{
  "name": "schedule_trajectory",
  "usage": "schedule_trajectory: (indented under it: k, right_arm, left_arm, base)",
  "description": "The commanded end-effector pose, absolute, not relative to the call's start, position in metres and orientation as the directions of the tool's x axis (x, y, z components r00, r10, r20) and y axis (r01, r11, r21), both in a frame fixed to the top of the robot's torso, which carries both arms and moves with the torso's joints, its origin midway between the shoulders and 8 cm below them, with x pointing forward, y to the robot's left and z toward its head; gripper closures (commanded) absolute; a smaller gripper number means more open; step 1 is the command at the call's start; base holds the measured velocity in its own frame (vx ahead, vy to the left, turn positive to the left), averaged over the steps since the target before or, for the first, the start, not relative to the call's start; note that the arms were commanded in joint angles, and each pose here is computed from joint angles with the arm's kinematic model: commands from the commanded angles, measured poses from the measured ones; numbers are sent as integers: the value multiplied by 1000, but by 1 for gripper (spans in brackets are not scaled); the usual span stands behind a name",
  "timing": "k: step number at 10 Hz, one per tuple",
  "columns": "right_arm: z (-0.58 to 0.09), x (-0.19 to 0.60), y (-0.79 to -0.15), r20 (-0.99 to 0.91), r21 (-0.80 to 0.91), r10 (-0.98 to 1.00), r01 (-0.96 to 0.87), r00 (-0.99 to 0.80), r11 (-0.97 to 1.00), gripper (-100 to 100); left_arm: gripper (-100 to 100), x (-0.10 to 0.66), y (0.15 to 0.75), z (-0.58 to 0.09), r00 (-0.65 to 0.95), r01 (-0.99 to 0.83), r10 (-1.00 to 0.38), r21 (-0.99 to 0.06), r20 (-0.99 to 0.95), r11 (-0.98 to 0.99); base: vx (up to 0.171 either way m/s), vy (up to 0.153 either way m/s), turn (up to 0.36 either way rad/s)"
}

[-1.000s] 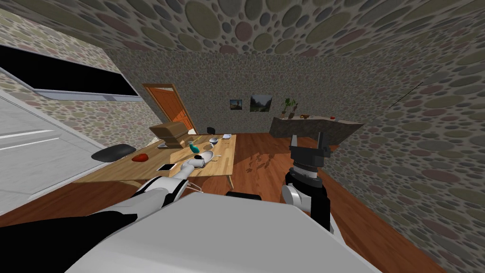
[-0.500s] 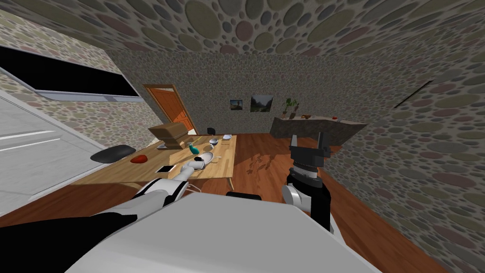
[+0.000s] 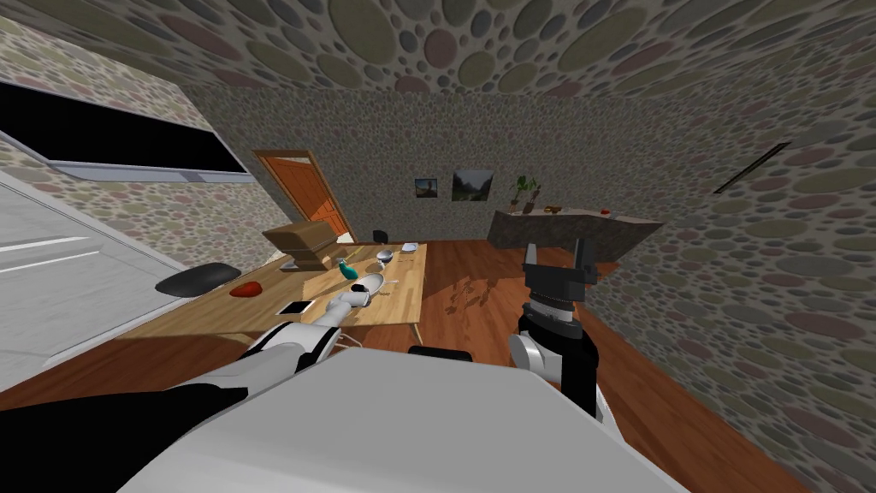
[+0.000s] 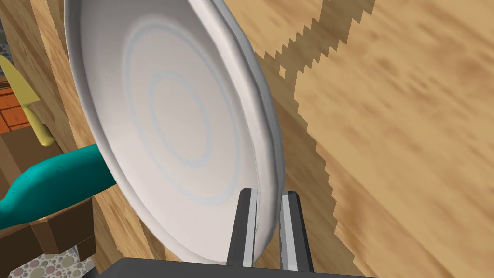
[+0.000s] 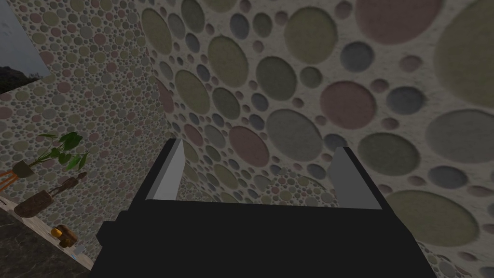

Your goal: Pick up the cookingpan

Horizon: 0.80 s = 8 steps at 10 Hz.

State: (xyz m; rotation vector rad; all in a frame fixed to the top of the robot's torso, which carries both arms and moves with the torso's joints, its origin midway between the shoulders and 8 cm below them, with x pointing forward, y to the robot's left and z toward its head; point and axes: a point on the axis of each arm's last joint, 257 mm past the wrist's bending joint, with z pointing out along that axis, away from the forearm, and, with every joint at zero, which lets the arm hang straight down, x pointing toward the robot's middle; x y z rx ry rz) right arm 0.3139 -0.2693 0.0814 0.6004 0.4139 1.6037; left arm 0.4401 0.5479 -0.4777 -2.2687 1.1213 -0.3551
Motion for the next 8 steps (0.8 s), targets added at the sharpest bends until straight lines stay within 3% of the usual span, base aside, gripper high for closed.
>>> schedule_trajectory:
  k: [1, 2, 3, 4, 7, 8]
  right_arm:
    - [81, 314, -269, 138, 589, 989, -799, -52, -124, 0]
    - [81, 314, -269, 138, 589, 989, -799, -52, -124, 0]
    - [81, 314, -269, 138, 589, 989, -799, -52, -124, 0]
    - [81, 314, -269, 138, 589, 989, -799, -52, -124, 0]
    - [81, 314, -269, 139, 589, 989, -799, -52, -124, 0]
    - [81, 314, -269, 138, 589, 989, -799, -52, -124, 0]
  left_arm:
    - [100, 440, 548, -478, 612, -637, -791, -603, -17, -480]
    - [100, 440, 547, -478, 612, -637, -791, -602, -16, -481]
    - [0, 440, 547, -478, 612, -638, -791, -602, -16, -481]
    - [100, 446, 550, -469, 625, -627, -781, -601, -8, -495]
    - [100, 450, 552, -465, 627, -625, -779, -601, -7, -498]
    - [0, 449, 552, -465, 628, -625, -778, -599, -7, -500]
  base:
    - [0, 0, 0]
    - [0, 0, 0]
    - [0, 0, 0]
    - [-71, -17, -13]
    - [-86, -34, -12]
    - [-8, -4, 3]
